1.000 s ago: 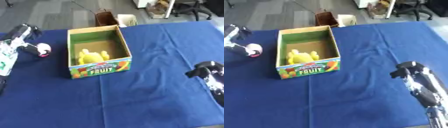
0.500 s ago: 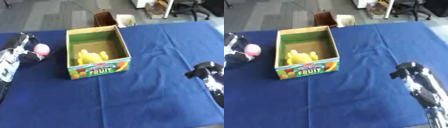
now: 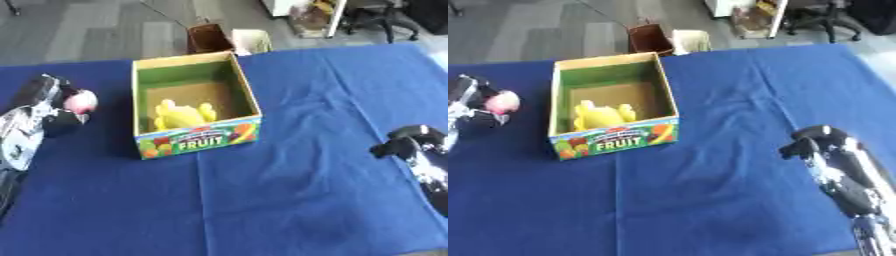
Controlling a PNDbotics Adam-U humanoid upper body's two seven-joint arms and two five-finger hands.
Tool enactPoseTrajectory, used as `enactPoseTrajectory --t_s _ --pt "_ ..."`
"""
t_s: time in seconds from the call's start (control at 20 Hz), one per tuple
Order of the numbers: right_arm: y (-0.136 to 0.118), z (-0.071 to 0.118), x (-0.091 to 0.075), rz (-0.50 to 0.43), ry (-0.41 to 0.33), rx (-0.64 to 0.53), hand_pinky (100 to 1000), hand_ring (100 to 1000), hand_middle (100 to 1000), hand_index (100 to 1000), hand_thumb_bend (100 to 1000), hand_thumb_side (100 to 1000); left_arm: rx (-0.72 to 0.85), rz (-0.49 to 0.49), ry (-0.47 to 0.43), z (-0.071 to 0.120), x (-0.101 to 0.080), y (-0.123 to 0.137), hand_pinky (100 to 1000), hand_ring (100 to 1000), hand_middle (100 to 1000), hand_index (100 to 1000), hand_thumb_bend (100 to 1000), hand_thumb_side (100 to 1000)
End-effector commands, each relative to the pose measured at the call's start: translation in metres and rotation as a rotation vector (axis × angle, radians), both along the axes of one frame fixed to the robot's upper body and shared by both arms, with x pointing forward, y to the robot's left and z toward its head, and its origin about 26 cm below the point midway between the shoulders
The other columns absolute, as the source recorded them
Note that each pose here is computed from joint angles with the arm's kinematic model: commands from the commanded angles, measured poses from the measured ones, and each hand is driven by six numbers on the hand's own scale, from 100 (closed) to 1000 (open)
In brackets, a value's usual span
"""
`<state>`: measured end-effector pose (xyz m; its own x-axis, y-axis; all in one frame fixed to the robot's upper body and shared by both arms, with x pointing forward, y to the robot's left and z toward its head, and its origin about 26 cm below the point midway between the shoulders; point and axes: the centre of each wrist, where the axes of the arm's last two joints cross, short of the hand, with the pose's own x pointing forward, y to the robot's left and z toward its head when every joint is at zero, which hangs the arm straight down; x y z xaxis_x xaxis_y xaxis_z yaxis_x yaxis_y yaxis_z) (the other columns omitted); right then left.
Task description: Pick up objects on the table and place them in the box.
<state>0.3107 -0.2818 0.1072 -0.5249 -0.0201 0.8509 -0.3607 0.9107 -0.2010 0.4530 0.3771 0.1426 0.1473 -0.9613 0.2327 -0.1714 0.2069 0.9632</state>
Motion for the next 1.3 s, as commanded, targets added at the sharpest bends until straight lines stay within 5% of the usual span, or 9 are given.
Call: enactPoseTrajectory --t_s 0.05,0.4,0.8,1.15,1.3 --pt "-0.003 0.007 0.001 -0.008 -0.025 -0.005 650 520 435 642 100 340 -0.019 0.019 -0.136 0.027 0.001 0.003 438 293 300 471 284 119" --pt "-0.003 0.006 0.0 -0.01 -0.022 -0.008 650 520 435 643 100 340 -0.093 -0.131 -0.312 0.071 -0.002 -0.026 439 285 289 464 253 100" --pt "-0.001 0.005 0.0 0.003 -0.018 -0.011 650 520 435 643 100 341 -0.066 -0.533 -0.313 0.116 -0.005 -0.112 460 300 303 476 290 100" --pt "0.0 0.004 0.0 0.011 -0.015 -0.009 651 520 434 643 100 342 0.03 -0.695 -0.147 0.099 0.001 -0.149 491 338 346 512 326 132" --pt "0.0 0.005 0.001 0.011 -0.016 -0.01 651 520 434 643 100 342 0.054 -0.719 -0.058 0.087 0.004 -0.15 526 404 431 591 425 142"
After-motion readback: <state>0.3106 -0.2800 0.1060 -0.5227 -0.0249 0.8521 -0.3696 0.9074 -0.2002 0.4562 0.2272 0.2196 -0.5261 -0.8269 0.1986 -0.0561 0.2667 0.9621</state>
